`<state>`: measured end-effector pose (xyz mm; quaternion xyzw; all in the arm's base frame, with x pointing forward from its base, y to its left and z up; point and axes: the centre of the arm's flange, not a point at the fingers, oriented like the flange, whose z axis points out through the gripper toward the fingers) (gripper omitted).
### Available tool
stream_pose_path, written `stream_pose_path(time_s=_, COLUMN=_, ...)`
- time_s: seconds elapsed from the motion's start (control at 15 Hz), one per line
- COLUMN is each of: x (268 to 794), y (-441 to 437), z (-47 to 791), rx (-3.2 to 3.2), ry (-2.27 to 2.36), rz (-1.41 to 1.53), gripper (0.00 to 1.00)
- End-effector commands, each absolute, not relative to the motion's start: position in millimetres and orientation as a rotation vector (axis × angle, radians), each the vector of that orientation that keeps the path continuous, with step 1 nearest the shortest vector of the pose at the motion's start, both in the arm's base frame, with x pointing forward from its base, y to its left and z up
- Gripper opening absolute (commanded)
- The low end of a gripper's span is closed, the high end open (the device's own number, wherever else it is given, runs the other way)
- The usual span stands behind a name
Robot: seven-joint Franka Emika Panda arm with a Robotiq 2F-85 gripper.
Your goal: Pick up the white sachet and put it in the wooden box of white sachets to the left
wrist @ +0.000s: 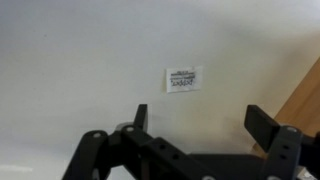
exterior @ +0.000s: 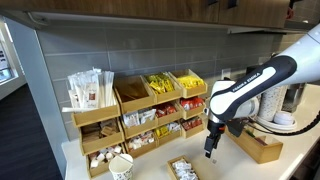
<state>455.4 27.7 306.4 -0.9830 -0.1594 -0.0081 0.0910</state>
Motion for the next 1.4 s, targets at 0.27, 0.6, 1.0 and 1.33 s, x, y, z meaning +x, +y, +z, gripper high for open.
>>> stream_pose_path(time_s=0.27, x=453, y=15, z=283, rx=-2.952, ry=-0.493, rz=-0.103, gripper=0.79)
stream_pose_path(time_s=0.6, x=452, y=9, z=279, rx=-2.974, ry=-0.499, rz=-0.071, gripper=0.75)
stream_pose_path(time_s=1.0, x=449, y=5, z=274, rx=-2.980, ry=-0.513, rz=-0.039, gripper=0.54)
stream_pose_path(time_s=1.33, x=448, y=4, z=273, rx=-2.981, ry=-0.522, rz=-0.022, gripper=0.31)
